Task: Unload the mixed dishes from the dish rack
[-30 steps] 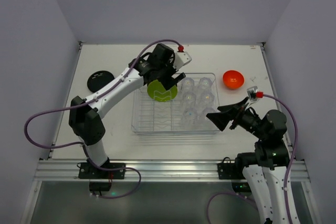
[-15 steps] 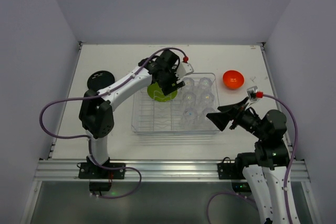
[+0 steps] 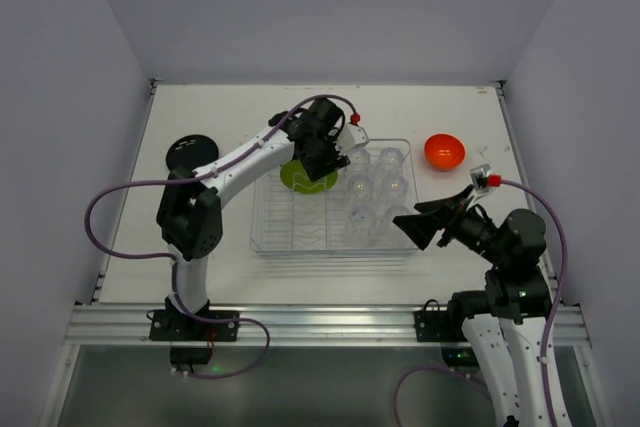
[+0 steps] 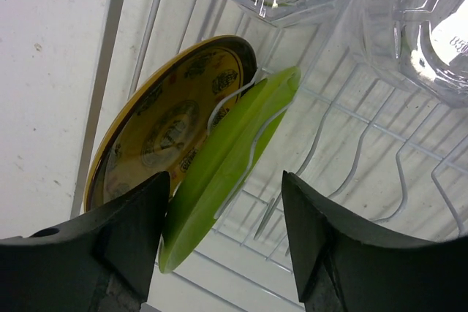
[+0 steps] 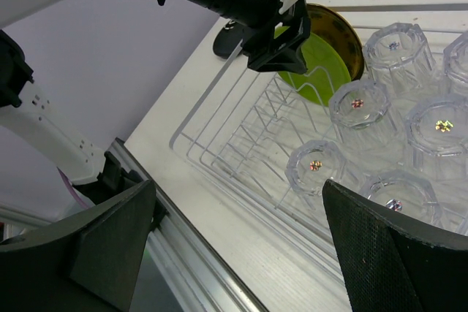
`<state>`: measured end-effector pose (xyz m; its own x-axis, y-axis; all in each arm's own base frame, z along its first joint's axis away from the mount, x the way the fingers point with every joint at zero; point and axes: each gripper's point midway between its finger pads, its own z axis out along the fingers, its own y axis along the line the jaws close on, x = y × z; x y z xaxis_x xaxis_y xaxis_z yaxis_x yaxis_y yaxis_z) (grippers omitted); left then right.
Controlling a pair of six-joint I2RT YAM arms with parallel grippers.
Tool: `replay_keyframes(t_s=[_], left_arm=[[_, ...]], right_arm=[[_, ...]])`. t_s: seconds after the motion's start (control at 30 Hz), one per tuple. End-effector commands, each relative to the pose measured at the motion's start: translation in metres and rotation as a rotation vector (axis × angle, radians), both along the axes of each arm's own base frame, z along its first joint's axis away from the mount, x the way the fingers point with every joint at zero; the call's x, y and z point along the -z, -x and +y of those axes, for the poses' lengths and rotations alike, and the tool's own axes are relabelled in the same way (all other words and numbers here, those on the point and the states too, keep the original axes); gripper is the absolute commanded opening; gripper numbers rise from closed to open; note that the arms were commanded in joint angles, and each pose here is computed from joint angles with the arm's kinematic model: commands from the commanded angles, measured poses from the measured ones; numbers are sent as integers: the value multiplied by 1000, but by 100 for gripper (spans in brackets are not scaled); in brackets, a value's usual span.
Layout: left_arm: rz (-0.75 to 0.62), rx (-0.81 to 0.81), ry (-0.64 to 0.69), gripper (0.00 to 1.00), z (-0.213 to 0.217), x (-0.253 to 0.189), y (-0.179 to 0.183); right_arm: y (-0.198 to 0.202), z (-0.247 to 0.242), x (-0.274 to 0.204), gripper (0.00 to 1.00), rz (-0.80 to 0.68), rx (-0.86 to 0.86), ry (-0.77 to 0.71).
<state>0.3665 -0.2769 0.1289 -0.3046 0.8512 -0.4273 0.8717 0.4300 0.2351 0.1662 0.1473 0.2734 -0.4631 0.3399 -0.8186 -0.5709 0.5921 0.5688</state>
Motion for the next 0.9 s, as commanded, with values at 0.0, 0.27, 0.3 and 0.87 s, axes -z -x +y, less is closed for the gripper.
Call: replay_keyframes(t_s=[0.0, 0.27, 0.3, 0.87], left_arm=[[-47, 33, -12, 65, 4, -18, -2], [-115, 37, -34, 47, 7, -21, -14], [-121, 33, -45, 47, 9, -20, -15], [-321, 79, -89, 19, 17, -52, -17]], right_arm=[[-2, -1, -6, 97, -26, 4, 7], [-1, 1, -5, 97, -23, -6, 0], [0, 1, -4, 97, -22, -6, 0], [0, 4, -6, 97, -9, -27, -22]])
